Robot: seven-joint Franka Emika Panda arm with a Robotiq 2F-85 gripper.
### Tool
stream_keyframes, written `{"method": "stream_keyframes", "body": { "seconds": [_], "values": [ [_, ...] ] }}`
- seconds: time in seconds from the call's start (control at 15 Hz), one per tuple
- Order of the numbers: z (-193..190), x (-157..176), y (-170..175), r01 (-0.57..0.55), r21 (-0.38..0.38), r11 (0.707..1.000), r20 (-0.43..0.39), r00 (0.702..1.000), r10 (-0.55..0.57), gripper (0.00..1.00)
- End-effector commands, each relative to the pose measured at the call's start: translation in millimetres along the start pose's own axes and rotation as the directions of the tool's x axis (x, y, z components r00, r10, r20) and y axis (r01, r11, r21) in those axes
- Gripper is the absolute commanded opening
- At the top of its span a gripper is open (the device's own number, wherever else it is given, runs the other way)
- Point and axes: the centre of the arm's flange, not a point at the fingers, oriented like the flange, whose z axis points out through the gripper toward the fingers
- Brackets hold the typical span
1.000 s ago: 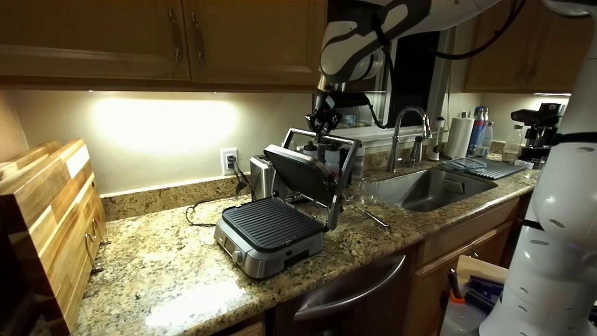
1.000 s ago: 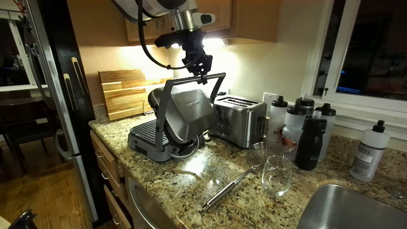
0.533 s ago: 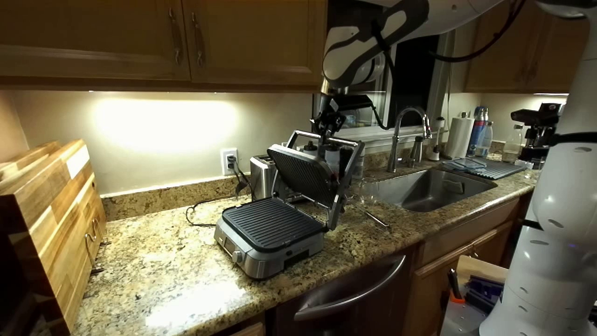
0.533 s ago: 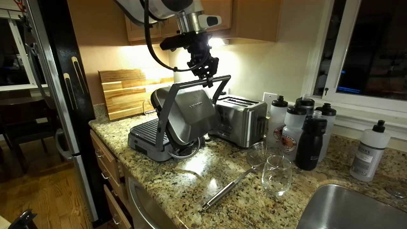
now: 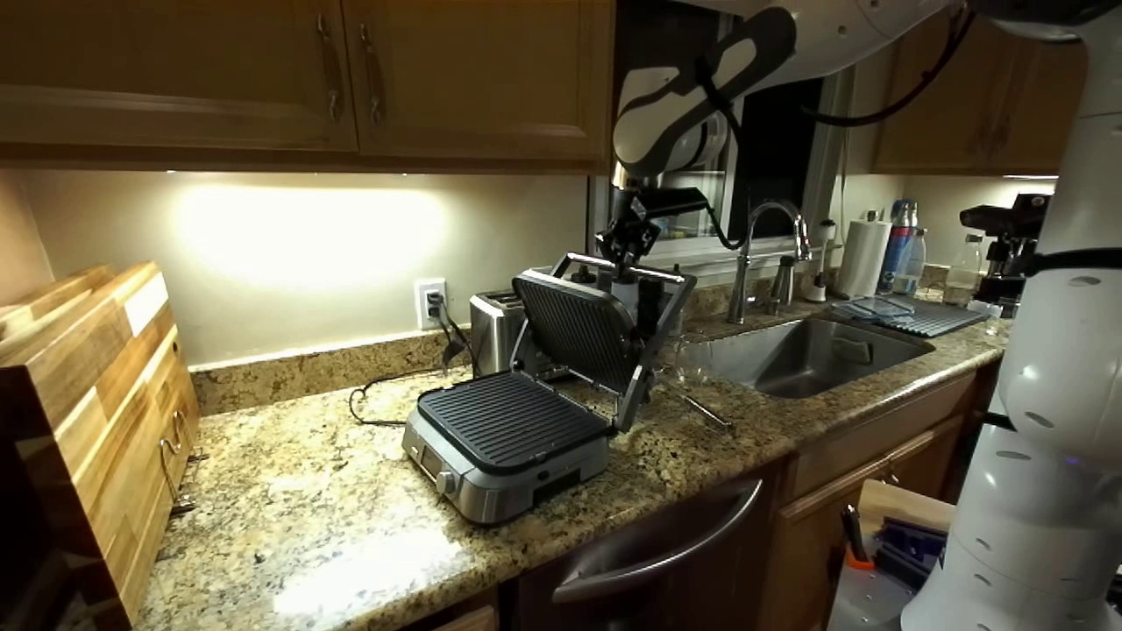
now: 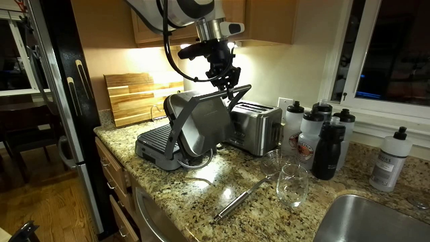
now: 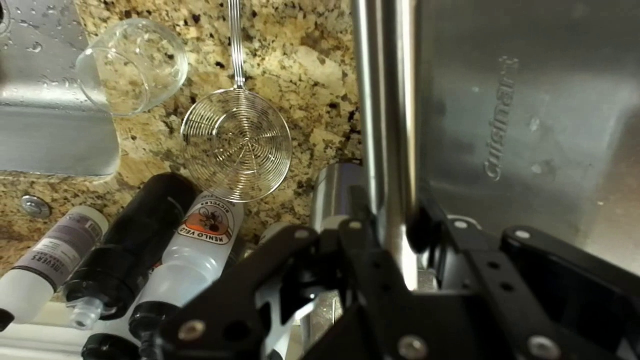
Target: Open the sandwich maker
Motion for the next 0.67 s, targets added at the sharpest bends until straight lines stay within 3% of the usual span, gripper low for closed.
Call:
{"method": "stream_keyframes", "body": {
  "seconds": [0.0, 0.6],
  "values": [
    [15.7, 7.8, 2.9, -0.084, -0.017, 0.996, 0.002, 0.996, 0.084, 0.09],
    [21.6, 10.3, 8.1, -0.066, -0.024, 0.998, 0.017, 0.998, 0.067, 0.09]
  ]
}}
